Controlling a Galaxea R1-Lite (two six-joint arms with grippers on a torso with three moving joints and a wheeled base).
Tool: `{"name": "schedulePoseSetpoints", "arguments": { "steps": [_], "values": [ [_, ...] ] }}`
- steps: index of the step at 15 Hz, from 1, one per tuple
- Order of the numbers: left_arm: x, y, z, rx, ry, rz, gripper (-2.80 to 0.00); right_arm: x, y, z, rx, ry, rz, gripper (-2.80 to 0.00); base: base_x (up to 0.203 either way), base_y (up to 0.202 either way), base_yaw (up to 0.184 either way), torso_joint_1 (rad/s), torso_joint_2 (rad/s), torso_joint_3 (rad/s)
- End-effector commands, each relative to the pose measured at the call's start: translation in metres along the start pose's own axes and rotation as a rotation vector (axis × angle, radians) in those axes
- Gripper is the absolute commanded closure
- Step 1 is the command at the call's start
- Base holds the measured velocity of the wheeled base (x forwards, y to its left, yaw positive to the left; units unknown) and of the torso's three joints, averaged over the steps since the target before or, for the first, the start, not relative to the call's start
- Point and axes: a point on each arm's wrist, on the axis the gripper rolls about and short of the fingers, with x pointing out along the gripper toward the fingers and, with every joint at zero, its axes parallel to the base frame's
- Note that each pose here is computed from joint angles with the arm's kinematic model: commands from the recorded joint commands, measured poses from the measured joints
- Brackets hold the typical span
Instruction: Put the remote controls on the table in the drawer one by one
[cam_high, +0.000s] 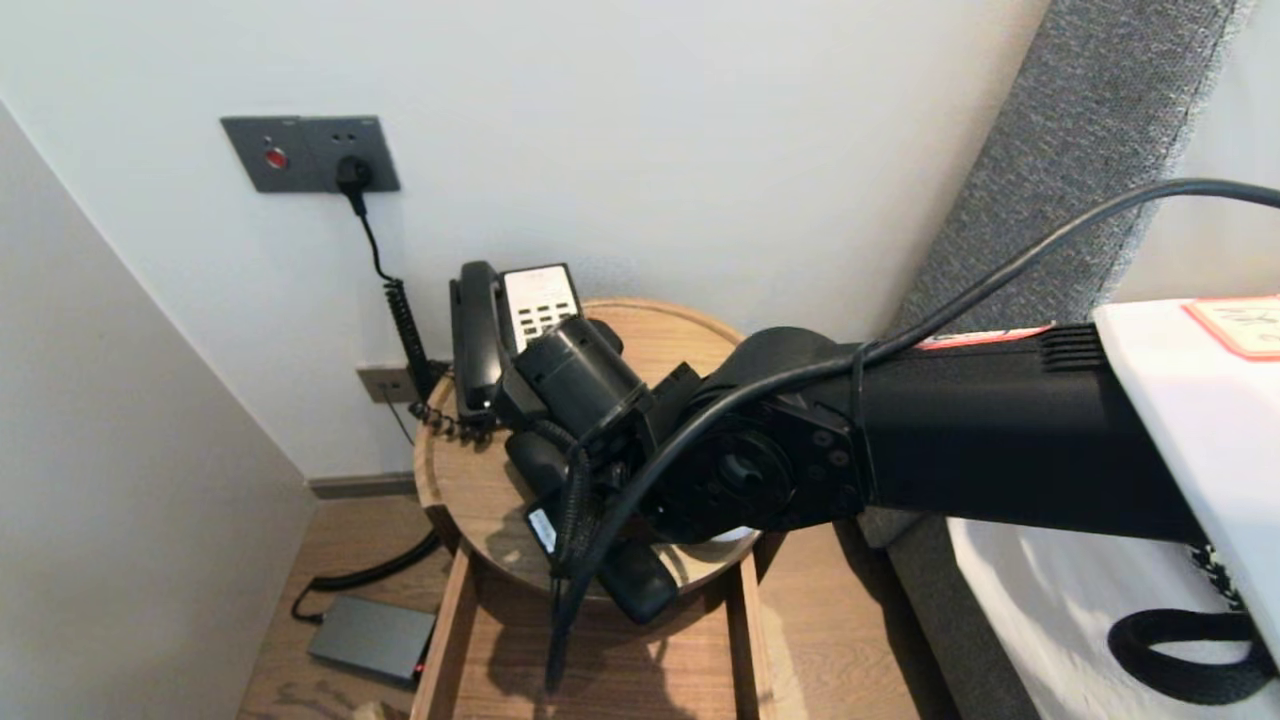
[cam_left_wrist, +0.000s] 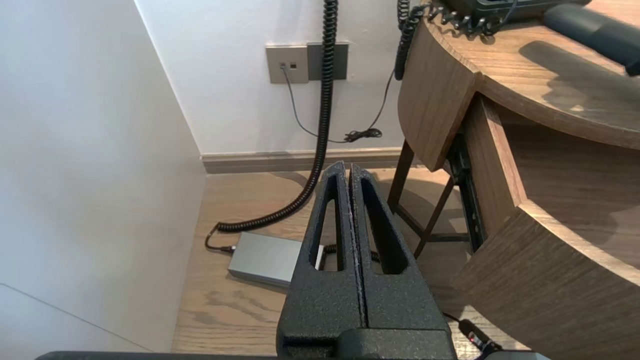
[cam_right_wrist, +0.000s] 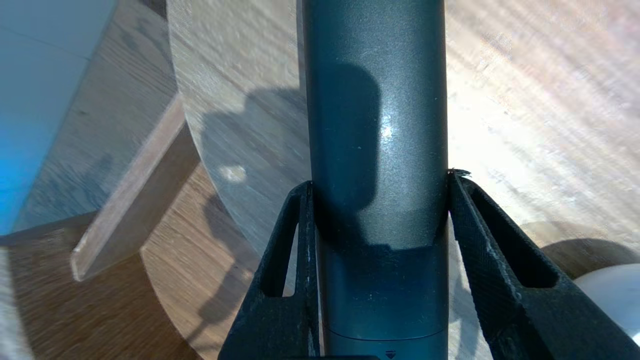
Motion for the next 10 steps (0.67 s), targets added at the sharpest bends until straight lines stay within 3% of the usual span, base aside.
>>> {"name": "schedulePoseSetpoints", "arguments": {
  "steps": [1,3,4,10],
  "values": [
    [0.001,0.000,-0.003,0.001,0.007,0.001,0.00,-0.009,0.001,0.005,0.006,-0.026,0.009,0.00,0.000,0.000,0.000,0.000,0.00,0.000],
    [0.001,0.000,-0.003,0.001,0.007,0.001,0.00,-0.011,0.003,0.008,0.029,-0.039,0.016,0.00,0.000,0.000,0.000,0.000,0.00,0.000],
    [0.001,0.000,-0.003,0.001,0.007,0.001,0.00,-0.016,0.004,0.013,0.088,-0.057,0.024,0.00,0.000,0.000,0.000,0.000,0.00,0.000],
    [0.001,0.000,-0.003,0.001,0.007,0.001,0.00,-0.028,0.016,0.006,0.271,0.021,0.094,0.00,0.000,0.000,0.000,0.000,0.00,0.000]
  ]
}}
